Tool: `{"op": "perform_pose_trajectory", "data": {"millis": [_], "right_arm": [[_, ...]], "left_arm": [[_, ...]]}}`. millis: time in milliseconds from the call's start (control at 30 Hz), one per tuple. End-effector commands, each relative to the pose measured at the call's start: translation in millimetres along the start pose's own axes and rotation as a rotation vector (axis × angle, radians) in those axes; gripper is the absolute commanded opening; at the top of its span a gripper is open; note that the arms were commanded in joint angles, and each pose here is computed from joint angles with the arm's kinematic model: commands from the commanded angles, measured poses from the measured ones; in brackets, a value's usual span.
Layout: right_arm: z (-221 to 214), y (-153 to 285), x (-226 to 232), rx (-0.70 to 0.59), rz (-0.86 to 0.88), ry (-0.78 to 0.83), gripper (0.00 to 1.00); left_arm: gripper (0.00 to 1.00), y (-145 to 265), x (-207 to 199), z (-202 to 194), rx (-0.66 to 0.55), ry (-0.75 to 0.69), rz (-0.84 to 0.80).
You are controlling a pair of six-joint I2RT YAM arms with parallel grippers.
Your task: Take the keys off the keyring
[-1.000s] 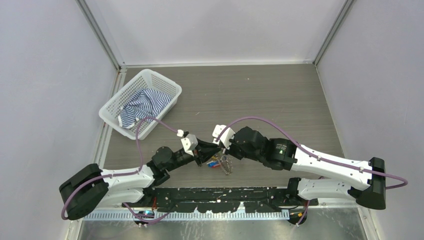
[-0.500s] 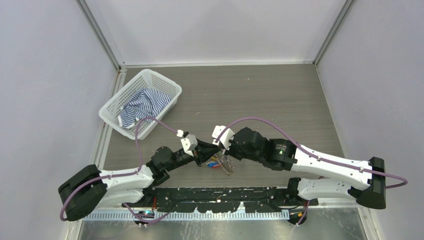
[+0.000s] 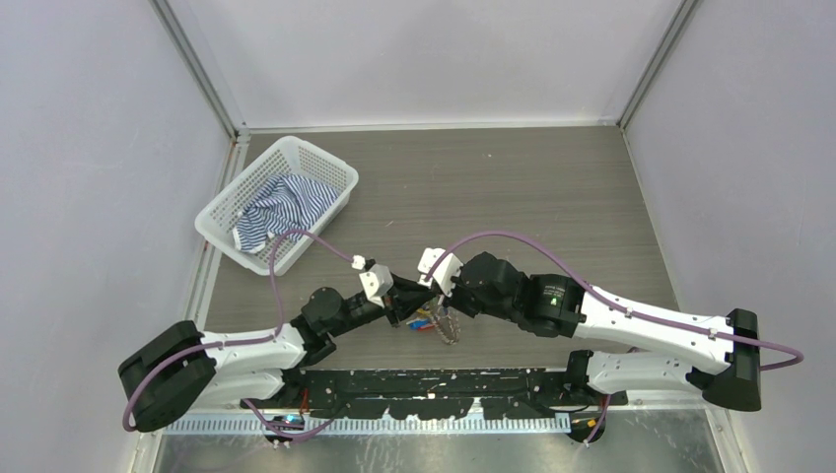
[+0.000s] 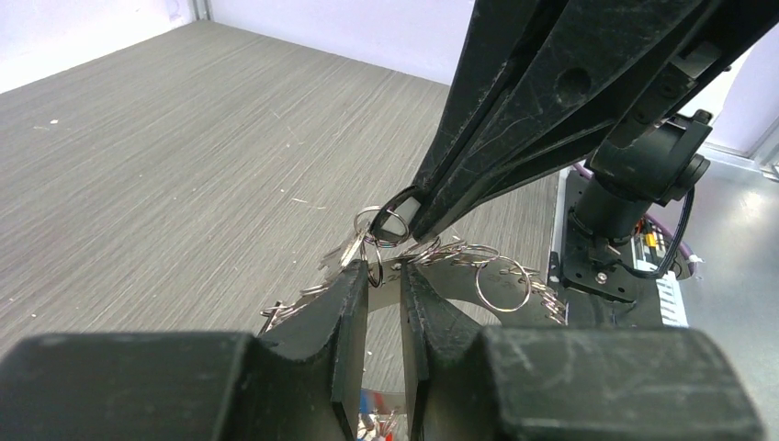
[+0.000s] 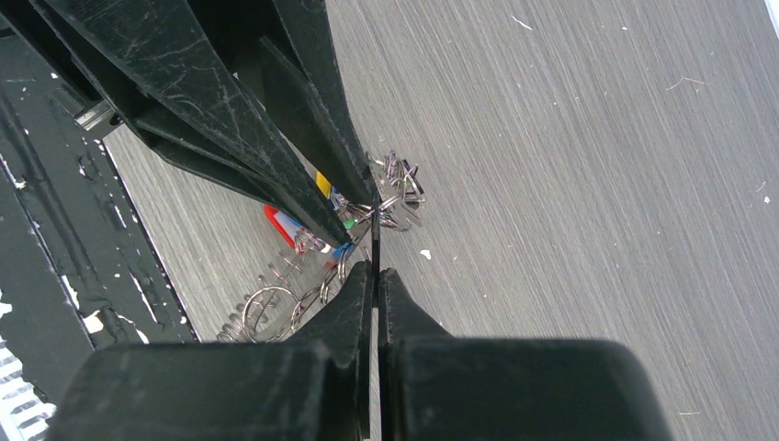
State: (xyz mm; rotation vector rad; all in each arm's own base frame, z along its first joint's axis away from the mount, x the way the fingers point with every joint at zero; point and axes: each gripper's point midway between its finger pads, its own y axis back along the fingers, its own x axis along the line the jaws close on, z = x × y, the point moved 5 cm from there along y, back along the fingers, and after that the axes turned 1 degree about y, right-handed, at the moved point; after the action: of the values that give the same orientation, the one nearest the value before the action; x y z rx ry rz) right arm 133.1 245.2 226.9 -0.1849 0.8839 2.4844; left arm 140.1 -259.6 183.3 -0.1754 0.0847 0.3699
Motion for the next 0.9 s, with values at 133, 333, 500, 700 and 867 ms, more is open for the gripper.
{"op": "perform_pose_trajectory", "data": {"millis": [133, 333, 500, 700, 867], "right_arm": [[30.0, 11.2, -6.2, -0.132, -0.028, -0.037, 0.01], [28.2, 10.6, -6.0, -0.123, -0.029, -0.035, 0.01], [27.0, 10.9, -6.3, -0.118, -0.032, -0.035, 0.01], [25.9, 12.4, -12.2, -0.106, -0.076, -0.037, 0.01], [23.1, 16.1, -24.4, -0.087, -0.174, -0.048, 0.01]], "left_arm": [[0.23, -10.9, 2.9, 25.7, -0.099, -0.036, 0.013], [0.23, -12.1, 3.4, 30.2, -0.11, -0.041, 0.018], [0.18, -14.9, 1.9, 28.8, -0.085, -0.041, 0.001], [0.01, -14.9, -1.5, 17.6, -0.028, -0.048, -0.037], [0.0, -10.9, -6.5, 7.0, 0.019, -0.117, -0.074]]}}
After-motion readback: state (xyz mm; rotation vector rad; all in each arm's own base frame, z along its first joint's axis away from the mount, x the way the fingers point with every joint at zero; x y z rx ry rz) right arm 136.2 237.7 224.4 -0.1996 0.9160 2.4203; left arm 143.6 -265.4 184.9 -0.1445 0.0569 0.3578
